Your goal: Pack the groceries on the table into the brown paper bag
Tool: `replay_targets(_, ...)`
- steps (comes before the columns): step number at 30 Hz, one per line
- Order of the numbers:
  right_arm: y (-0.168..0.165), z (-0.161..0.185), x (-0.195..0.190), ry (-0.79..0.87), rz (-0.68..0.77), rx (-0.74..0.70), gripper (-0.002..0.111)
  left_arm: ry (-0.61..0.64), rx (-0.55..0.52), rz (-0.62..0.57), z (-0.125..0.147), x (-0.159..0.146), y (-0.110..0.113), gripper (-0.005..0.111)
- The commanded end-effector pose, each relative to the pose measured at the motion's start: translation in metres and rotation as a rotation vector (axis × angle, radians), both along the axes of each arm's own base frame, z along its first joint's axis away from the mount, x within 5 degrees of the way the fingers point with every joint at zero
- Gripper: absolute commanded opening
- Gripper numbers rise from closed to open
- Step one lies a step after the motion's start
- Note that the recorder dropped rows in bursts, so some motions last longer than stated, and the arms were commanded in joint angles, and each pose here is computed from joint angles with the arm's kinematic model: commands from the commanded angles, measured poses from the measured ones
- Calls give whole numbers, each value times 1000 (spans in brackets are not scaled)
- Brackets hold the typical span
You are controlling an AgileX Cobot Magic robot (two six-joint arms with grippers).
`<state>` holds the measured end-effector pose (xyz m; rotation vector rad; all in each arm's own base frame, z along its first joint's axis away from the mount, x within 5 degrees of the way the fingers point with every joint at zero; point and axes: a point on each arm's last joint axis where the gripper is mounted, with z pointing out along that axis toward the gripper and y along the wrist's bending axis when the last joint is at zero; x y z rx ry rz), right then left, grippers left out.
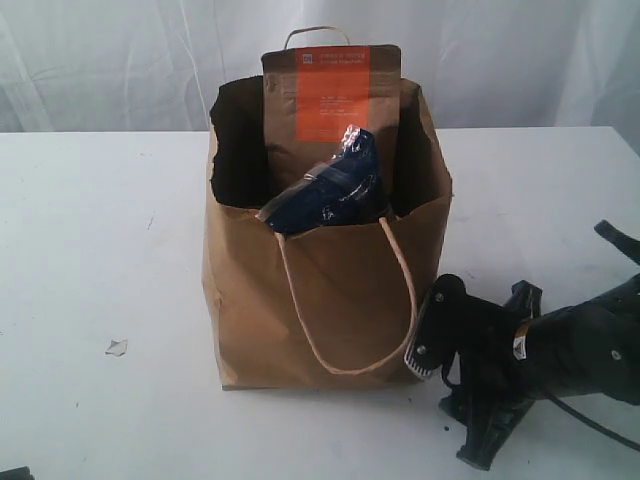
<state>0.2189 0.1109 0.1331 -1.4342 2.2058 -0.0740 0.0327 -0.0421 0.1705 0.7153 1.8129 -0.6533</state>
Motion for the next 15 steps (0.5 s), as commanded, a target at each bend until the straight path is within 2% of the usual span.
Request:
replay_targets(1,-2,-6,4,-9,-12,3,62,6,-4,-2,-1,0,0,0)
replay_targets(12,1,-14,8,-21,-8,8,62,6,-4,-2,-1,0,0,0)
replay_targets(15,1,-15,8,-22,-11,11,56,6,-4,-2,-1,0,0,0)
